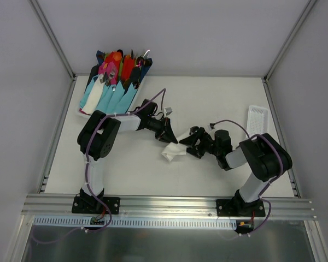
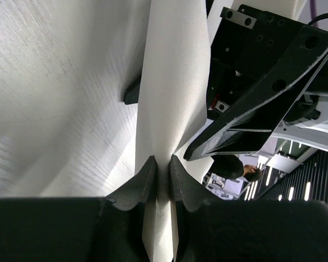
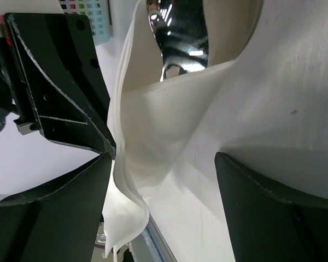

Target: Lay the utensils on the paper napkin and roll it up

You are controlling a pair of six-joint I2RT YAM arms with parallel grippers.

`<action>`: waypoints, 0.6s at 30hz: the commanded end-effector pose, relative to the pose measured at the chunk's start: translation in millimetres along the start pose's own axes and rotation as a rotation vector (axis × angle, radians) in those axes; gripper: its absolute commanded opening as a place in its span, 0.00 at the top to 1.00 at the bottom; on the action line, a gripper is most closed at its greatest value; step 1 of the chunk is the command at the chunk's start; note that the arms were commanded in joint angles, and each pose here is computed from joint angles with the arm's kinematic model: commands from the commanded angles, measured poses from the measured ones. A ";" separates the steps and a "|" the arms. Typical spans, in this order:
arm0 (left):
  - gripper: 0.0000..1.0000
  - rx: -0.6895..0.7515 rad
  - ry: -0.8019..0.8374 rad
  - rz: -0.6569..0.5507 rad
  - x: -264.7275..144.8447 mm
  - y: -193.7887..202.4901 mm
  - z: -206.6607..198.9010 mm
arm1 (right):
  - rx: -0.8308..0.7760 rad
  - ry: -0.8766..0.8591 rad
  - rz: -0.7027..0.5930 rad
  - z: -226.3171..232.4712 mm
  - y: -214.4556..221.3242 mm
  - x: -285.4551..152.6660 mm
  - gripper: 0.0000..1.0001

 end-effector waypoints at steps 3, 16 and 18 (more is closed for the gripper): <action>1.00 0.067 0.118 0.038 -18.1 12.7 -36.9 | -0.002 -0.145 -0.102 16.5 -13.4 2.6 0.19; 1.00 0.069 0.133 0.044 -21.8 18.5 -39.6 | -0.013 -0.217 -0.172 34.5 -26.7 -1.3 0.38; 1.00 0.068 0.132 0.046 -21.9 19.4 -38.6 | -0.020 -0.231 -0.176 38.7 -29.8 -1.6 0.48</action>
Point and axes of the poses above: each gripper's point midway between its finger pads, its own x axis out along the fingers, its own z axis along the line the jaws close on, y = z × x, the point moved 5 cm from there along -x, back along the fingers, and after that the axes turned 15 degrees about -x, right-handed, at the moved point
